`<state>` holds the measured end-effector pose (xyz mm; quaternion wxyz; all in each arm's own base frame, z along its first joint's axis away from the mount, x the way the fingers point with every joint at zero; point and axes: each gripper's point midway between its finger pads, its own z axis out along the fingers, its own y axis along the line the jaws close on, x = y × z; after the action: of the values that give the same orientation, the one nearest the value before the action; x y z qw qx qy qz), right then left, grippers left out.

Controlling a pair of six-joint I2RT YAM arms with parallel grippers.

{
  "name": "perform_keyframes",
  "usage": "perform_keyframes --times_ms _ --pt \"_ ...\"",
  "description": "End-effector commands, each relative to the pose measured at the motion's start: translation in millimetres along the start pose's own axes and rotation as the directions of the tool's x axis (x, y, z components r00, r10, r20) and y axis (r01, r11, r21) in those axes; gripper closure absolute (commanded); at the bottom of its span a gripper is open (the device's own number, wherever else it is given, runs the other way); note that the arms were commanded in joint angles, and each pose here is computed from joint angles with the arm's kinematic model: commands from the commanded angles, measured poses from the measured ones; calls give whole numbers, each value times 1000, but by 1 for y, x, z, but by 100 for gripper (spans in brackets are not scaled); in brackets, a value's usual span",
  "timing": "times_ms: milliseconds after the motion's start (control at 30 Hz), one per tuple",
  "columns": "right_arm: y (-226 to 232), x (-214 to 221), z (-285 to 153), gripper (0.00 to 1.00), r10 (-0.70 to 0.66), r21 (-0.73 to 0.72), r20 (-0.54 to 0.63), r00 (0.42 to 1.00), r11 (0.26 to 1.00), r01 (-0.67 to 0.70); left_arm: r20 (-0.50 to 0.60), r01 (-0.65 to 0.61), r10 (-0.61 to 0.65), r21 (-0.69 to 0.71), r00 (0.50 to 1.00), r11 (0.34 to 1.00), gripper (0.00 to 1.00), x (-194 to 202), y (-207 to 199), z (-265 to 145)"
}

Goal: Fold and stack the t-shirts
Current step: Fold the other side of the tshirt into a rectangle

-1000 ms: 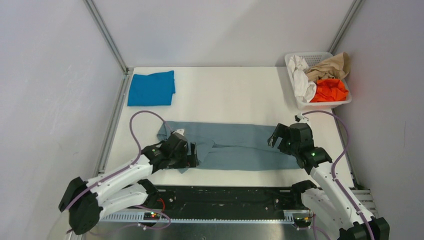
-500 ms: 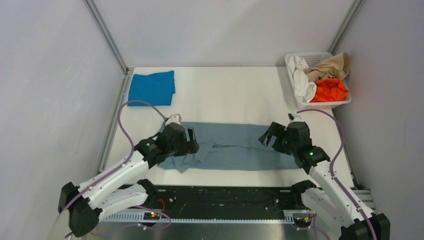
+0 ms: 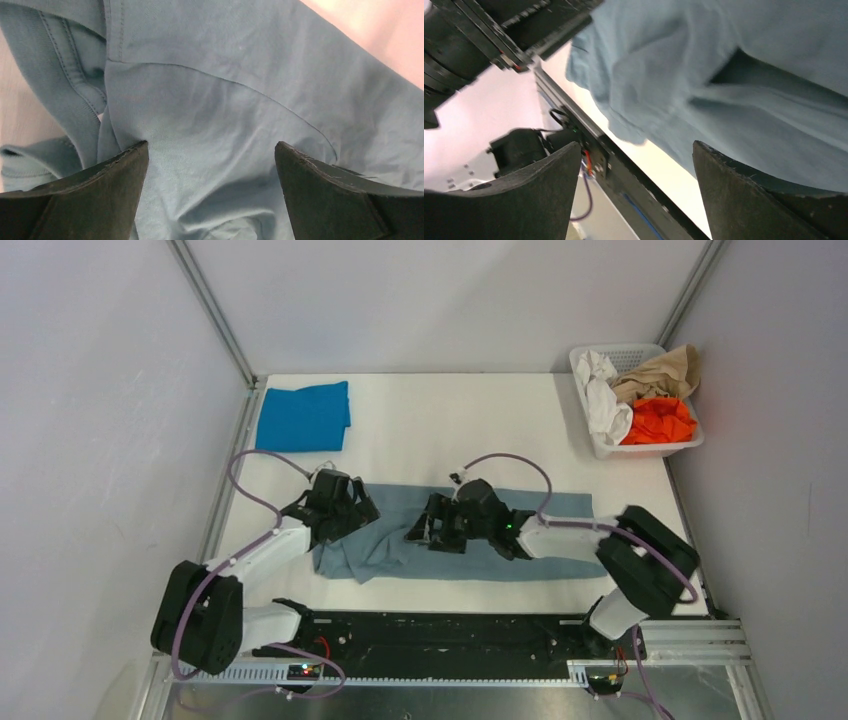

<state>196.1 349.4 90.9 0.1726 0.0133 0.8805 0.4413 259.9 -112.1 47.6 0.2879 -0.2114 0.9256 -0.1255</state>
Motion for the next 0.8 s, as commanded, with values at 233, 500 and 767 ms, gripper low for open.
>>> perform_keyframes --times_ms 233,500,767 --pt "44 -7 59 26 140 -119 -8 990 983 -140 -1 17 -17 40 1000 999 0 -1 5 19" --pt "27 -13 70 32 134 -54 53 990 990 -131 2 22 -22 5 1000 1000 0 -1 19 21" --pt "6 -26 73 82 108 41 139 984 993 -115 -1 15 -15 1 1000 1000 0 -2 20 23"
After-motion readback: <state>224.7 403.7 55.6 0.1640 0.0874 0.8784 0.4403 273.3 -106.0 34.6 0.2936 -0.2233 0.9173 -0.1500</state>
